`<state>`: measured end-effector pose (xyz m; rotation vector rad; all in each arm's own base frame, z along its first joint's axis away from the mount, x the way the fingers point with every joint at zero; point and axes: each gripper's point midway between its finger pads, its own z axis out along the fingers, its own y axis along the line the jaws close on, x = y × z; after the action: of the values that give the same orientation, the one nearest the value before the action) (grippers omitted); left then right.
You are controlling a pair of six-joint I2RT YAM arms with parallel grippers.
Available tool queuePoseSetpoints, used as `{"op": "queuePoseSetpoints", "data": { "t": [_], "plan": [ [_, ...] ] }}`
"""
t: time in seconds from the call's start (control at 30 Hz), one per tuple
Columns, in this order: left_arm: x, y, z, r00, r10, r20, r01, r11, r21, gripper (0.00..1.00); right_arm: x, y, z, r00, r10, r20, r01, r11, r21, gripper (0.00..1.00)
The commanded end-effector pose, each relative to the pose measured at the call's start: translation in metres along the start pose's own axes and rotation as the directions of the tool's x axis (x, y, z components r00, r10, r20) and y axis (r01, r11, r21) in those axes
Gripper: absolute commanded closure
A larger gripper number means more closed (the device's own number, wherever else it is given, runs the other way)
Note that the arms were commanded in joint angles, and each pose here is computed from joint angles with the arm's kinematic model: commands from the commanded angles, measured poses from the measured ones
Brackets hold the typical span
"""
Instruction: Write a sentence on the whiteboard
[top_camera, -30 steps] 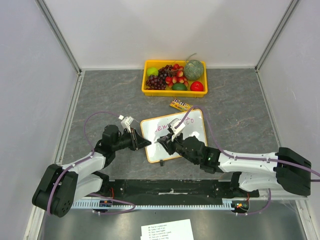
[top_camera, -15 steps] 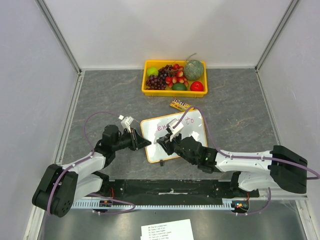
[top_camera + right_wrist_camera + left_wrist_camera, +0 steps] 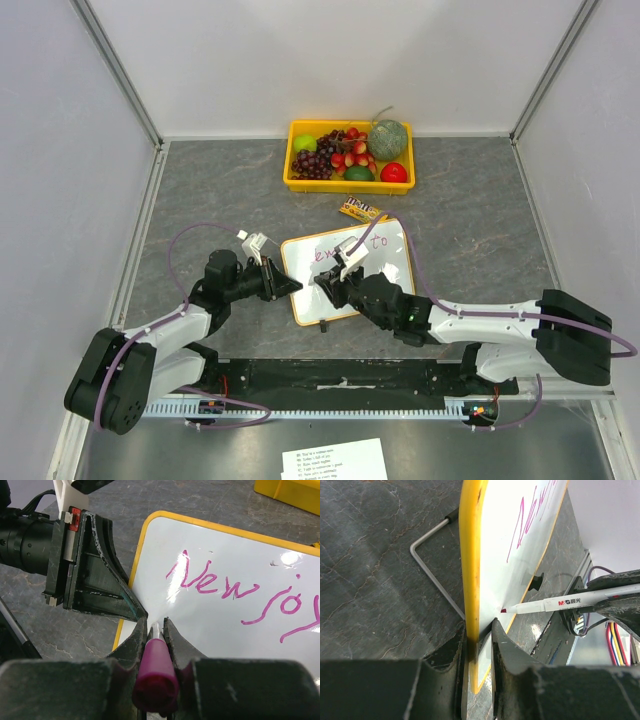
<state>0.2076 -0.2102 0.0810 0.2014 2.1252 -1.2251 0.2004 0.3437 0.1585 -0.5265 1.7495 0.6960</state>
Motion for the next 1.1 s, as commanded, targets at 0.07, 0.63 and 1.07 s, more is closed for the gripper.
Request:
{"op": "queuePoseSetpoints", "data": {
  "t": [0.07,0.63,1.07],
  "plan": [
    [0.000,0.015,0.001,0.999,0.050,0.000,-0.050,0.997,-0.066,0.98,-0.014,-0.004,0.003,0.999,0.023,0.047,-0.025,0.998,0.050,1.00],
    [0.000,0.014,0.001,0.999,0.050,0.000,-0.050,0.997,-0.066,0.98,-0.022,-0.022,-0.001,0.997,0.032,0.068,-0.042,0.988,0.150,1.00],
    [0.000,0.014,0.001,0.999,0.048,-0.001,-0.048,0.997,-0.065,0.98,-0.033,-0.010,0.008,0.996,0.039,0.081,-0.048,0.992,0.115,1.00]
  ]
}}
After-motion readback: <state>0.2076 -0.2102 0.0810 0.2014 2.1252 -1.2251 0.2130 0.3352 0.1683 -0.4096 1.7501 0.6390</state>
